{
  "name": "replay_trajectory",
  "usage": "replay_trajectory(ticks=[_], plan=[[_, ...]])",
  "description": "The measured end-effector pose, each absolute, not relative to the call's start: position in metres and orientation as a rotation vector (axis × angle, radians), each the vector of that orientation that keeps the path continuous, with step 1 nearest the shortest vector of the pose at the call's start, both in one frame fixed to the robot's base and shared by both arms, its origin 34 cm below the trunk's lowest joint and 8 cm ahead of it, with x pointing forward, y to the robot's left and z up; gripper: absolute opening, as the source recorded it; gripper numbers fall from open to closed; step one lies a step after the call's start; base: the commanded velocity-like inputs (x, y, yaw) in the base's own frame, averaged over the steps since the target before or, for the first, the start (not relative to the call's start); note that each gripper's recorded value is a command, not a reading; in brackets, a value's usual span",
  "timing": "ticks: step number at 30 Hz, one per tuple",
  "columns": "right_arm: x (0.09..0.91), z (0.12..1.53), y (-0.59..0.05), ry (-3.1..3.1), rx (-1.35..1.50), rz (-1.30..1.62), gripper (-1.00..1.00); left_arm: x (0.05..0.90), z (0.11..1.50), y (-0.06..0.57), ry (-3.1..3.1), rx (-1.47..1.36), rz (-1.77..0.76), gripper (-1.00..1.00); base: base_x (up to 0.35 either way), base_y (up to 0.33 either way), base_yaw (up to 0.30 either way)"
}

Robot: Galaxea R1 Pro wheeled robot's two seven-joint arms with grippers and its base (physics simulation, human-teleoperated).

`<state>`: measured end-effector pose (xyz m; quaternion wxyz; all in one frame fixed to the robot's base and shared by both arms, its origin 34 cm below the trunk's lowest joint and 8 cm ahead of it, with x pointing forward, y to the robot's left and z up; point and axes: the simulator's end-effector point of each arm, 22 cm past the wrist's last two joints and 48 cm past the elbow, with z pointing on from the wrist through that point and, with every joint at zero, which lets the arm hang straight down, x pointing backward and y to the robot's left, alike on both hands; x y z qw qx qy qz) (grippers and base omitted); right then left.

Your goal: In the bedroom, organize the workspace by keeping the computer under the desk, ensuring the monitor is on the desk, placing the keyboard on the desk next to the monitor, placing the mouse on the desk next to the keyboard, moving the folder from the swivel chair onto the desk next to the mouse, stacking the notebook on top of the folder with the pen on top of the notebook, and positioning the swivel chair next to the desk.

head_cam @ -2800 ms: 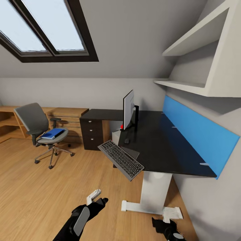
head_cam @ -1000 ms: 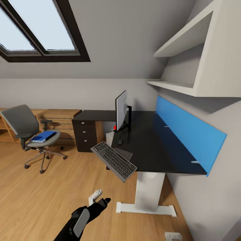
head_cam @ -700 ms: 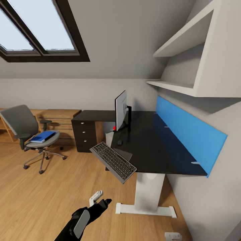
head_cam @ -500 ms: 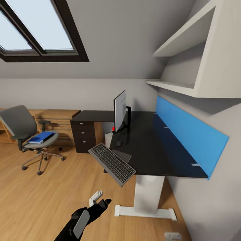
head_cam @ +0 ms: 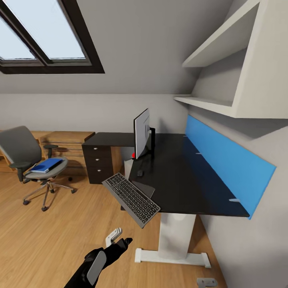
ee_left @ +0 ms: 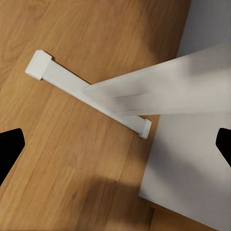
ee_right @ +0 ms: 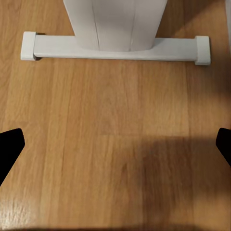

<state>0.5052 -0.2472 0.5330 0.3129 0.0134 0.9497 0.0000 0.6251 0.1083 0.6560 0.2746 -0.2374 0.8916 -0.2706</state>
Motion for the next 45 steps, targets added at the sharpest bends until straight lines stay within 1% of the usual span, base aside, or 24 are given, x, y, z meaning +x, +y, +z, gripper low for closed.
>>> replay_trajectory(ticks=[7, 20, 45], plan=[[0.505, 0.533, -0.247, 2.506, 0.035, 0.000, 1.00, 0.627, 0.661, 0.103, 2.380, -0.624, -0.768, 1.00, 0.002, -0.001, 0.000], [0.504, 0.532, -0.247, 2.508, 0.034, 0.000, 1.00, 0.625, 0.682, 0.084, 2.266, -0.519, -1.045, 1.00, 0.000, 0.000, 0.000], [0.504, 0.534, -0.248, 2.507, 0.035, -0.002, 1.00, 0.624, 0.698, 0.072, 2.216, -0.466, -1.144, 1.00, 0.000, 0.000, 0.000]])
